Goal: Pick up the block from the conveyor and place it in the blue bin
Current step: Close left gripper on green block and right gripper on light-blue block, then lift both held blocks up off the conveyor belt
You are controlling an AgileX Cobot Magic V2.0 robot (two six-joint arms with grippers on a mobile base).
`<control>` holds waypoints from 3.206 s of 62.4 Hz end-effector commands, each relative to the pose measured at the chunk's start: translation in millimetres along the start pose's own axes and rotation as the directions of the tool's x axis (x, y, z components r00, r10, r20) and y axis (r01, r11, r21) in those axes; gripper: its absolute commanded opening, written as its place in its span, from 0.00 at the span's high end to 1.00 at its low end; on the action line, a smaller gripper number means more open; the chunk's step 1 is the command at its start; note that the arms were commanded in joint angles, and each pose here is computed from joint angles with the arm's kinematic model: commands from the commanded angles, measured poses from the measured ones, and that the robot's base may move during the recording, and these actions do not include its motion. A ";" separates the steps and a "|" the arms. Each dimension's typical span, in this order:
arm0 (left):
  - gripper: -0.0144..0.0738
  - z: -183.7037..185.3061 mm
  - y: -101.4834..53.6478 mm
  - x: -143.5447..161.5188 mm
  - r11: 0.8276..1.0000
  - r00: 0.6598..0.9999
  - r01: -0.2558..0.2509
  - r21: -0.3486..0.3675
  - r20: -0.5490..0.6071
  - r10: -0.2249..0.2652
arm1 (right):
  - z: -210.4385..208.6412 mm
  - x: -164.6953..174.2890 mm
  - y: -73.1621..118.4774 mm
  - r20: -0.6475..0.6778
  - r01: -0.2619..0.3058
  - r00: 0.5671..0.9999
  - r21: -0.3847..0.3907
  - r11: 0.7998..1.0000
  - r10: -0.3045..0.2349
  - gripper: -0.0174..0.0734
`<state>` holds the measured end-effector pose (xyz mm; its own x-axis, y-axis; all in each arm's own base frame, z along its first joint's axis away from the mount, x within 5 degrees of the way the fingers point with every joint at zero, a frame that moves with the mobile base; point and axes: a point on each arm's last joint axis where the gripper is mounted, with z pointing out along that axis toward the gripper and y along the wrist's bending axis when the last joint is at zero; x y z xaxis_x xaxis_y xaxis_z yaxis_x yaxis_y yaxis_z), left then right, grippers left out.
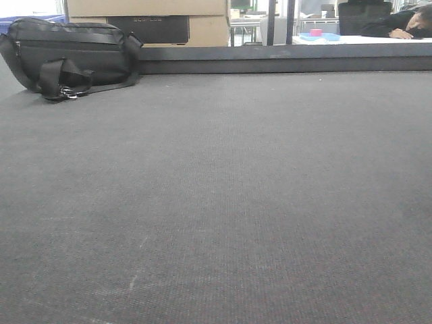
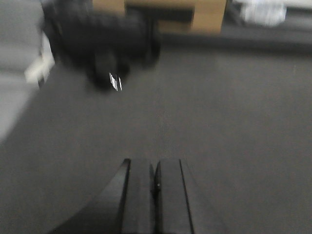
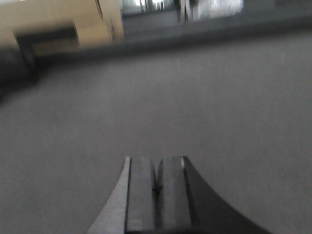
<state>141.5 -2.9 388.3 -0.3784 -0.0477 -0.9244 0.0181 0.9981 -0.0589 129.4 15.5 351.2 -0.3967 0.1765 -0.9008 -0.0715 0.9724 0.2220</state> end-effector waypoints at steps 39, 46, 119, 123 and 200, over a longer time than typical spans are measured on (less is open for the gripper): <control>0.96 92.5 1.1 14.0 0.999 0.865 0.035 0.005 -0.501 -0.028 | 116.4 22.6 -20.3 -0.820 0.084 0.571 0.094 0.992 0.029 0.94; 0.96 92.5 1.1 14.0 0.999 0.865 0.035 0.005 -0.501 -0.028 | 126.4 27.7 -22.6 -0.833 0.083 0.551 0.098 0.992 0.036 0.70; 0.96 176.9 43.7 3.0 0.993 0.639 -0.061 -0.100 -0.768 -0.038 | 131.4 11.0 -24.4 -0.749 0.133 0.663 0.103 0.986 -0.012 0.98; 0.89 189.9 47.1 9.8 0.992 0.619 -0.086 -0.093 -0.785 -0.020 | 132.1 11.2 -24.5 -0.749 0.133 0.663 0.103 0.986 -0.012 0.98; 0.96 178.1 27.4 -21.5 0.999 0.833 -0.020 -0.028 -0.553 0.001 | 104.7 -24.8 -14.6 -0.501 0.153 0.861 0.085 0.985 -0.090 0.98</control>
<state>332.2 28.0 302.0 -0.9191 -0.0169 -0.3937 -0.0213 0.9997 0.0069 243.4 13.8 312.4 -0.8662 -0.0016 -0.4998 -0.0385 0.9972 0.0636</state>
